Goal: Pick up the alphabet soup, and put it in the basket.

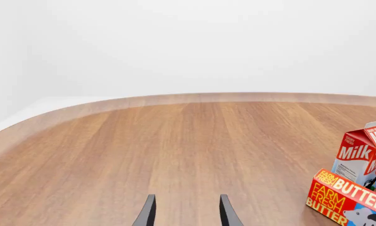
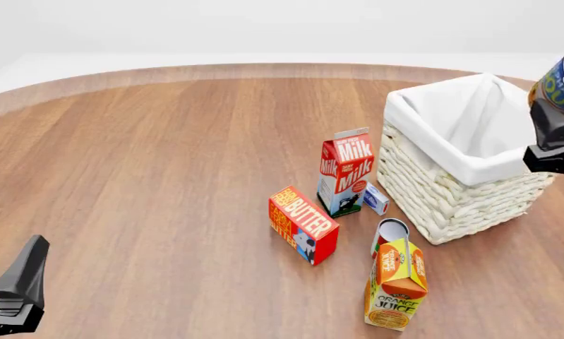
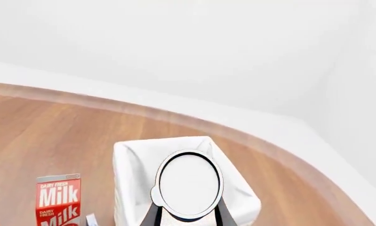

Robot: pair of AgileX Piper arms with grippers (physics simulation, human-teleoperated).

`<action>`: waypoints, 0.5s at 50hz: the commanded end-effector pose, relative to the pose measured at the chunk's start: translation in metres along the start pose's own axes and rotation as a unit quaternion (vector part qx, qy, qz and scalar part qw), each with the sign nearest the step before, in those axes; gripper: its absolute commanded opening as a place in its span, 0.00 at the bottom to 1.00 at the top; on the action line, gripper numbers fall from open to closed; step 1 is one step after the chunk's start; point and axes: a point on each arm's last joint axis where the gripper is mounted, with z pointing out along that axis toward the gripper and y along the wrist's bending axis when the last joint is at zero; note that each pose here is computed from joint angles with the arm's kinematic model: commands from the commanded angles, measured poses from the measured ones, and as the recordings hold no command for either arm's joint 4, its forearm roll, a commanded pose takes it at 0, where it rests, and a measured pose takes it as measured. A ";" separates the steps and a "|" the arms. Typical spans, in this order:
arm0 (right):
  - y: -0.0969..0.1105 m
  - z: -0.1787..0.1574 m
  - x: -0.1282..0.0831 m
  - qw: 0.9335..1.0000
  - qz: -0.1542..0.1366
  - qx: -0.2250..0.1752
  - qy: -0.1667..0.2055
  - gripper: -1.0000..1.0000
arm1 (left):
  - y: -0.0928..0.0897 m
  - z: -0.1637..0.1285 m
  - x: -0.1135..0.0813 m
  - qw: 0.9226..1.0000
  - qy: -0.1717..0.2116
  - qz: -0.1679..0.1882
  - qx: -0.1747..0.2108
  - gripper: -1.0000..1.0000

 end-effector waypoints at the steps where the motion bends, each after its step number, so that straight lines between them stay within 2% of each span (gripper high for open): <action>1: -0.008 0.012 -0.017 1.000 0.020 0.015 -0.011 0.00 | 0.000 0.000 0.000 1.000 0.000 0.000 0.000 1.00; 17: -0.008 0.018 -0.039 1.000 0.009 -0.001 -0.007 0.00 | 0.000 0.000 0.000 1.000 0.000 0.000 0.000 1.00; 25: -0.009 0.024 -0.048 1.000 0.015 -0.006 0.000 0.00 | 0.000 0.000 0.000 1.000 0.000 0.000 0.000 1.00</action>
